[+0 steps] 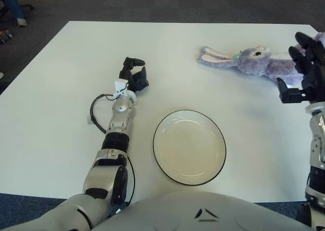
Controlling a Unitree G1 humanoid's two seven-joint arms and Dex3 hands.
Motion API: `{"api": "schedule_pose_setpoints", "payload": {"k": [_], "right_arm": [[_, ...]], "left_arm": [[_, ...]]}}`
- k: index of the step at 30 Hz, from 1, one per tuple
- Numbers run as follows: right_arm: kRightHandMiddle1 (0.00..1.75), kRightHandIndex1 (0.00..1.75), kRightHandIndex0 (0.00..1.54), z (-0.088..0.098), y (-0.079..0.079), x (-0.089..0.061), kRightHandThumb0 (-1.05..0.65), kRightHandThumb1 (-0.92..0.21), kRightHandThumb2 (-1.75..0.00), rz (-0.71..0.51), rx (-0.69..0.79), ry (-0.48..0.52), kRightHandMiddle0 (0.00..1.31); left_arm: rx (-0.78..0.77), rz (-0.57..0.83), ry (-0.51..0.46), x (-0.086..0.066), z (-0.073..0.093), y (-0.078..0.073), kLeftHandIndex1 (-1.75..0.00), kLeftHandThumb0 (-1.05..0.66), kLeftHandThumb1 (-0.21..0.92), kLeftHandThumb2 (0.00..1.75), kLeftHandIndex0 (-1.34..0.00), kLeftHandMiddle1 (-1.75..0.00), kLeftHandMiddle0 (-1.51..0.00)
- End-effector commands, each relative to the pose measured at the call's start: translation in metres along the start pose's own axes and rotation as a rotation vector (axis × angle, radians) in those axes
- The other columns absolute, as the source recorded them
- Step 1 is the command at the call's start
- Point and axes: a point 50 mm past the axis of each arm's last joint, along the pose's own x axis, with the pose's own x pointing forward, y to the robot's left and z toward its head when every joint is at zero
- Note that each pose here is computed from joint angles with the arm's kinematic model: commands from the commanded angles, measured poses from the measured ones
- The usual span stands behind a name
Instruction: Put the doll into the plate.
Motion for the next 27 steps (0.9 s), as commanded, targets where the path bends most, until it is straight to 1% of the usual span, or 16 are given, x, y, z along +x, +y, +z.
{"api": "schedule_pose_setpoints", "payload": {"k": [1, 4, 9, 10, 11, 12, 13, 14, 17, 19, 20, 22, 23, 24, 25, 27], "right_arm": [[0.34, 0.05, 0.22, 0.003, -0.012, 0.000, 0.01, -0.04, -1.28, -0.048, -0.116, -0.009, 0.00], [0.37, 0.06, 0.26, -0.002, -0.020, -0.002, -0.05, -0.05, -1.24, -0.079, -0.212, -0.005, 0.00], [0.42, 0.07, 0.35, -0.009, -0.035, -0.010, -0.26, -0.11, -1.11, -0.146, -0.410, -0.023, 0.00], [0.43, 0.31, 0.37, -0.009, -0.036, -0.010, -0.29, -0.13, -1.07, -0.159, -0.455, -0.031, 0.00], [0.45, 0.88, 0.35, -0.007, -0.036, -0.010, -0.35, -0.15, -1.02, -0.167, -0.493, -0.037, 0.00], [0.46, 1.04, 0.40, -0.005, -0.038, -0.010, -0.37, -0.16, -1.01, -0.167, -0.524, -0.038, 0.00], [0.48, 1.29, 0.56, -0.004, -0.039, -0.011, -0.42, -0.18, -0.98, -0.165, -0.538, -0.037, 0.00], [0.49, 1.46, 0.66, -0.002, -0.041, -0.011, -0.45, -0.19, -0.96, -0.162, -0.552, -0.034, 0.00], [0.53, 1.65, 0.80, 0.005, -0.046, -0.013, -0.51, -0.22, -0.91, -0.158, -0.576, -0.029, 0.00], [0.54, 1.70, 0.83, 0.007, -0.047, -0.013, -0.53, -0.23, -0.90, -0.158, -0.592, -0.021, 0.00], [0.54, 1.70, 0.63, 0.008, -0.050, -0.015, -0.52, -0.23, -0.90, -0.156, -0.615, -0.001, 0.00], [0.53, 1.37, 0.32, 0.010, -0.054, -0.016, -0.49, -0.23, -0.91, -0.155, -0.641, 0.024, 0.00], [0.52, 1.25, 0.21, 0.010, -0.056, -0.017, -0.48, -0.23, -0.91, -0.153, -0.665, 0.044, 0.00], [0.51, 1.13, 0.17, 0.010, -0.057, -0.018, -0.47, -0.23, -0.92, -0.153, -0.708, 0.066, 0.00], [0.50, 0.89, 0.14, 0.011, -0.059, -0.019, -0.46, -0.22, -0.93, -0.153, -0.739, 0.083, 0.00], [0.49, 0.55, 0.14, 0.011, -0.060, -0.019, -0.44, -0.22, -0.95, -0.156, -0.815, 0.108, 0.00]], "left_arm": [[-0.003, 0.002, 0.027, -0.002, -0.006, 0.002, -1.75, -0.38, 0.65, 0.88, -0.35, -1.75, -1.02], [-0.002, 0.004, 0.025, -0.002, -0.006, 0.002, -1.75, -0.38, 0.65, 0.88, -0.35, -1.75, -1.02], [0.000, 0.006, 0.021, -0.002, -0.005, 0.002, -1.75, -0.38, 0.65, 0.88, -0.35, -1.75, -1.01], [0.000, 0.006, 0.020, -0.002, -0.005, 0.002, -1.75, -0.38, 0.65, 0.88, -0.35, -1.75, -1.01], [-0.001, 0.005, 0.019, -0.002, -0.005, 0.002, -1.75, -0.38, 0.65, 0.89, -0.35, -1.75, -1.00], [-0.002, 0.004, 0.018, -0.002, -0.005, 0.002, -1.75, -0.38, 0.65, 0.89, -0.35, -1.75, -1.00], [-0.003, 0.004, 0.017, -0.002, -0.005, 0.002, -1.75, -0.39, 0.65, 0.89, -0.35, -1.75, -1.00], [-0.006, 0.004, 0.017, -0.002, -0.005, 0.002, -1.75, -0.39, 0.65, 0.89, -0.35, -1.75, -1.00], [-0.013, 0.004, 0.016, -0.002, -0.005, 0.002, -1.75, -0.39, 0.65, 0.89, -0.36, -1.75, -1.00], [-0.017, 0.005, 0.016, -0.002, -0.005, 0.002, -1.75, -0.39, 0.65, 0.89, -0.36, -1.75, -1.00], [-0.020, 0.005, 0.017, -0.002, -0.005, 0.002, -1.75, -0.39, 0.65, 0.89, -0.36, -1.75, -1.00], [-0.024, 0.006, 0.017, -0.002, -0.005, 0.002, -1.75, -0.39, 0.64, 0.90, -0.36, -1.75, -0.99], [-0.025, 0.006, 0.019, -0.002, -0.005, 0.002, -1.75, -0.39, 0.64, 0.90, -0.36, -1.75, -0.99], [-0.027, 0.006, 0.021, -0.002, -0.005, 0.002, -1.75, -0.39, 0.64, 0.90, -0.36, -1.75, -0.99], [-0.028, 0.005, 0.023, -0.002, -0.005, 0.003, -1.75, -0.39, 0.64, 0.90, -0.36, -1.75, -0.99], [-0.029, 0.003, 0.025, -0.001, -0.004, 0.003, -1.75, -0.39, 0.64, 0.90, -0.36, -1.75, -1.00]]}}
